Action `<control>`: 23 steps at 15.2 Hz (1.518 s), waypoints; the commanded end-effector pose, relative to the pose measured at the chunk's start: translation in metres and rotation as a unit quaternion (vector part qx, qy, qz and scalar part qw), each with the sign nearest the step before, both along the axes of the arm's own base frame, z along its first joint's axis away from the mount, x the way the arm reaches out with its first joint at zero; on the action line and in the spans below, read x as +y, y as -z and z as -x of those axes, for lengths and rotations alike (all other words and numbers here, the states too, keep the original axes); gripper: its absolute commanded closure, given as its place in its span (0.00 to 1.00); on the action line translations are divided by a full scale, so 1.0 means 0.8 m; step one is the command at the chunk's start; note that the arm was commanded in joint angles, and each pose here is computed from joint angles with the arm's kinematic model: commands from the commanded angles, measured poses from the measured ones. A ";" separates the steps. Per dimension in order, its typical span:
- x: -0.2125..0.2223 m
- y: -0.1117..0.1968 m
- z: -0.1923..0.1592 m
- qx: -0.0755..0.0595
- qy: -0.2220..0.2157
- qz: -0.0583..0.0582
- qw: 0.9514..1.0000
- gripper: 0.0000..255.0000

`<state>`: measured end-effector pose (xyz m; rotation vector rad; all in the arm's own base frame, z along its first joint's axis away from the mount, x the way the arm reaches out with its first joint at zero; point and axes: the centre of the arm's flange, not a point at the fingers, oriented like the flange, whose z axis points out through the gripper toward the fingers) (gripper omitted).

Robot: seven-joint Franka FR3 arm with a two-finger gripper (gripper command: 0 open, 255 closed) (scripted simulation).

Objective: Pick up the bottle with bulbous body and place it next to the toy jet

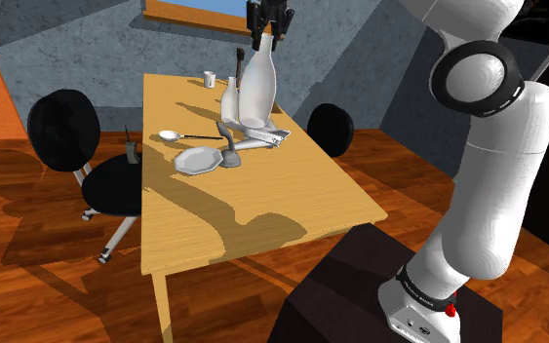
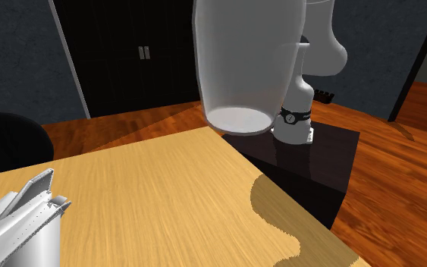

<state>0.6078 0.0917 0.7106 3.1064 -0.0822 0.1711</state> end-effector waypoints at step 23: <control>-0.288 0.093 -0.006 0.000 0.000 0.000 1.000 1.00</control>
